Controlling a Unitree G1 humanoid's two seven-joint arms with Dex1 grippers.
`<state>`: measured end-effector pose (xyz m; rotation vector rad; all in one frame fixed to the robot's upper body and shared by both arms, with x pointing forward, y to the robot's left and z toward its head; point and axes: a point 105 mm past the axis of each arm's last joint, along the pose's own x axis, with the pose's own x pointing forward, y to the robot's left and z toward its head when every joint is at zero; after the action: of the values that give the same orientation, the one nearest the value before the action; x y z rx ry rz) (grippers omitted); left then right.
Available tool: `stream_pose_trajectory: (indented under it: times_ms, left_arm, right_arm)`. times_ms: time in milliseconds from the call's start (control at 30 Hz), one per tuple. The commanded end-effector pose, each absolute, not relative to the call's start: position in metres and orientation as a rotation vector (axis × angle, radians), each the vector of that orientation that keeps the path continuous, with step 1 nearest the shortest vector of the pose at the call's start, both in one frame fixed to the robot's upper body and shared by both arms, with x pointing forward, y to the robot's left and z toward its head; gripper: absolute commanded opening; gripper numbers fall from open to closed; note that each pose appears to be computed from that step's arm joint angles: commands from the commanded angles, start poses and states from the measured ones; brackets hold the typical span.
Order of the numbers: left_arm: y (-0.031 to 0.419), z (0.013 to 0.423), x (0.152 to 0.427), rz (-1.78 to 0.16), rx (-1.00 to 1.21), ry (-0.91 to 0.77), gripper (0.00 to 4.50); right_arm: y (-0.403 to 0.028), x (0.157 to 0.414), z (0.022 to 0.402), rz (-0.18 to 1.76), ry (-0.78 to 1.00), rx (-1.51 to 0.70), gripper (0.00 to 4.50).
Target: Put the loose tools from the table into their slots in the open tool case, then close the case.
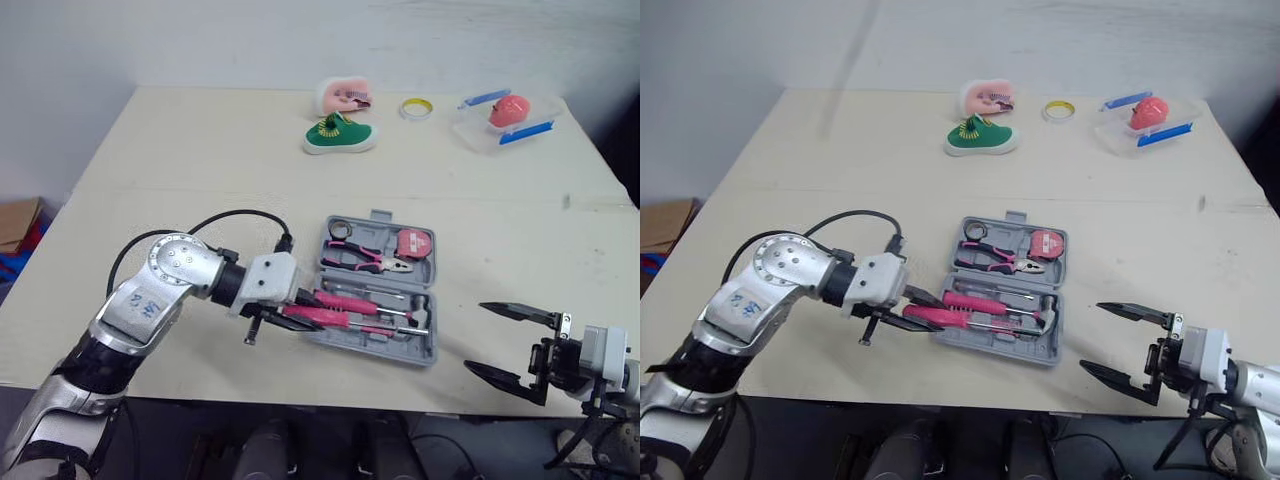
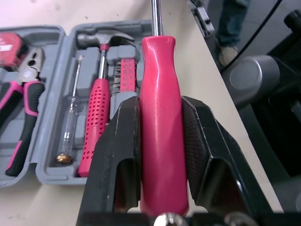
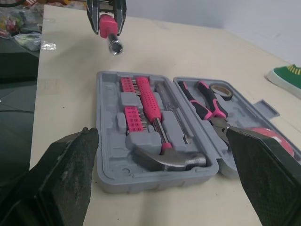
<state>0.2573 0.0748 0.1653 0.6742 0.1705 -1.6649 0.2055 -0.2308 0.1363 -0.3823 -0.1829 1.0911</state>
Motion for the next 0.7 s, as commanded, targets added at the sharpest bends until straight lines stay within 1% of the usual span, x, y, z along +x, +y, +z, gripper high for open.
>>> stream_pose_trajectory:
  times_ms: [33, 100, 233, 467, 700]
  left_arm:
    - [0.052, 0.151, 0.260, -1.677, 0.729, 0.262, 0.55]
    - [0.040, 0.144, 0.259, -1.687, 0.755, 0.290, 0.55]
    - [0.026, 0.139, 0.269, -1.615, 0.779, 0.326, 0.55]
    - [0.024, 0.136, 0.274, -1.571, 0.810, 0.357, 0.55]
    - [0.028, 0.133, 0.268, -1.586, 0.807, 0.405, 0.55]
  right_arm:
    - [-0.230, 0.202, 0.151, 1.071, -0.209, -0.422, 4.50]
    - [-0.227, 0.202, 0.152, 1.064, -0.207, -0.422, 4.50]
    - [-0.224, 0.201, 0.155, 1.046, -0.210, -0.420, 4.50]
    - [-0.221, 0.200, 0.154, 1.038, -0.206, -0.411, 4.50]
    - [-0.219, 0.199, 0.155, 1.036, -0.207, -0.409, 4.50]
